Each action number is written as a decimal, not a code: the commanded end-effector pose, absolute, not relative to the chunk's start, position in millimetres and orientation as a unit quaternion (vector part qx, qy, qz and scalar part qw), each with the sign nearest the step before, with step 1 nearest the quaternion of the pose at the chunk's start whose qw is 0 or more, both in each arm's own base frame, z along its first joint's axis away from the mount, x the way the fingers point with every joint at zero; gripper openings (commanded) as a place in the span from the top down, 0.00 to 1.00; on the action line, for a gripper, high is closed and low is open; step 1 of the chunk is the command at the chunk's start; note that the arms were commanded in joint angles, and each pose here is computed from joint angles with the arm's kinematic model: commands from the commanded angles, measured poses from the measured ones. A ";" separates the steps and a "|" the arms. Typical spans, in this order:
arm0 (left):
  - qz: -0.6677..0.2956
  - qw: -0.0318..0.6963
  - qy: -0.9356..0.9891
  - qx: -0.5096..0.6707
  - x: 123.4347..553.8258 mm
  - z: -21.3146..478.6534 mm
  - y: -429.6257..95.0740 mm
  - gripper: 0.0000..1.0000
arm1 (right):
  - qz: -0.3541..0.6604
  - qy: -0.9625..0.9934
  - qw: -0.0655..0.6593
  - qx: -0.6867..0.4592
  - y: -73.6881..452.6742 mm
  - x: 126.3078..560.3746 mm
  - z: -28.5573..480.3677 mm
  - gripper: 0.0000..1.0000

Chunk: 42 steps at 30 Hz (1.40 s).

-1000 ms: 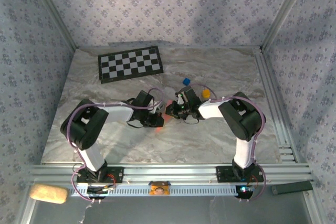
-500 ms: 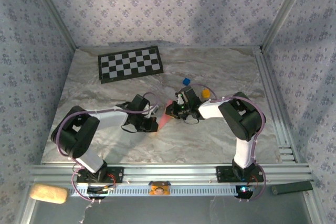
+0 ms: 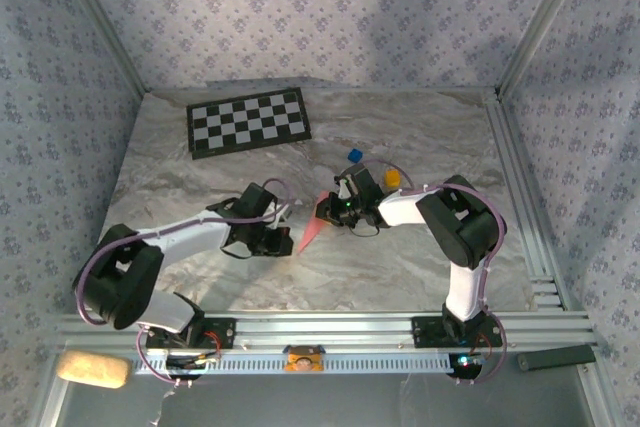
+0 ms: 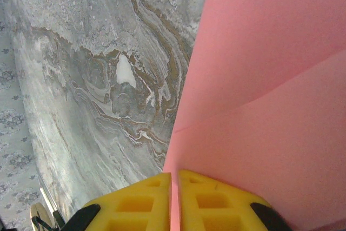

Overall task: Fold a paper plane with a square sheet of paper (pick it up from the middle)
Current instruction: Fold the wing for the fifth time at the center of the table.

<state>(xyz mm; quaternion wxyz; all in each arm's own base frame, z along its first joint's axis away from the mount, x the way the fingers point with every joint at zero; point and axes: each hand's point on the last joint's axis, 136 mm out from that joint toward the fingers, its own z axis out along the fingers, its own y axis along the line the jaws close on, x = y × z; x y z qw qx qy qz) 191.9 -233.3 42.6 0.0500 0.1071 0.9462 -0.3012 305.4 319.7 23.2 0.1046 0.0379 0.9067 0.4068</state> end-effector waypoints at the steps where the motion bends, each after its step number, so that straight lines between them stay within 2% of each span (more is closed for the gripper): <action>1: -0.355 0.077 0.925 0.109 217.1 69.4 -255.4 0.97 | 0.323 0.941 0.066 0.073 285.3 288.6 -24.8 0.87; 5: -0.395 0.065 0.910 0.111 236.6 74.9 -278.7 0.96 | 0.322 0.942 0.062 0.073 287.2 289.4 -24.6 0.87; 8: -0.390 0.056 0.914 0.100 248.5 67.9 -285.8 0.93 | 0.323 0.942 0.061 0.075 287.2 289.7 -24.2 0.87; 17: -0.364 0.037 0.928 0.076 262.5 33.7 -291.8 0.94 | 0.335 0.937 0.062 0.077 289.2 292.6 -17.5 0.86; 25: -0.274 -0.017 0.961 0.026 244.2 -17.8 -260.8 1.00 | 0.362 0.926 0.075 0.076 297.3 303.5 -1.5 0.84; 29: -0.256 -0.033 0.966 0.025 230.8 -31.2 -249.6 1.00 | 0.398 0.908 0.102 0.078 298.0 323.8 31.7 0.80; 33: -0.257 -0.042 0.965 0.035 221.2 -34.5 -245.6 1.00 | 0.390 0.908 0.139 0.064 287.3 334.4 64.2 0.78; 37: -0.255 -0.047 0.965 0.042 218.0 -34.9 -244.1 1.00 | 0.389 0.910 0.139 0.041 288.2 328.9 71.1 0.78; 42: -0.256 -0.045 0.965 0.043 218.6 -34.0 -244.7 1.00 | 0.391 0.913 0.114 0.017 305.7 309.0 55.2 0.83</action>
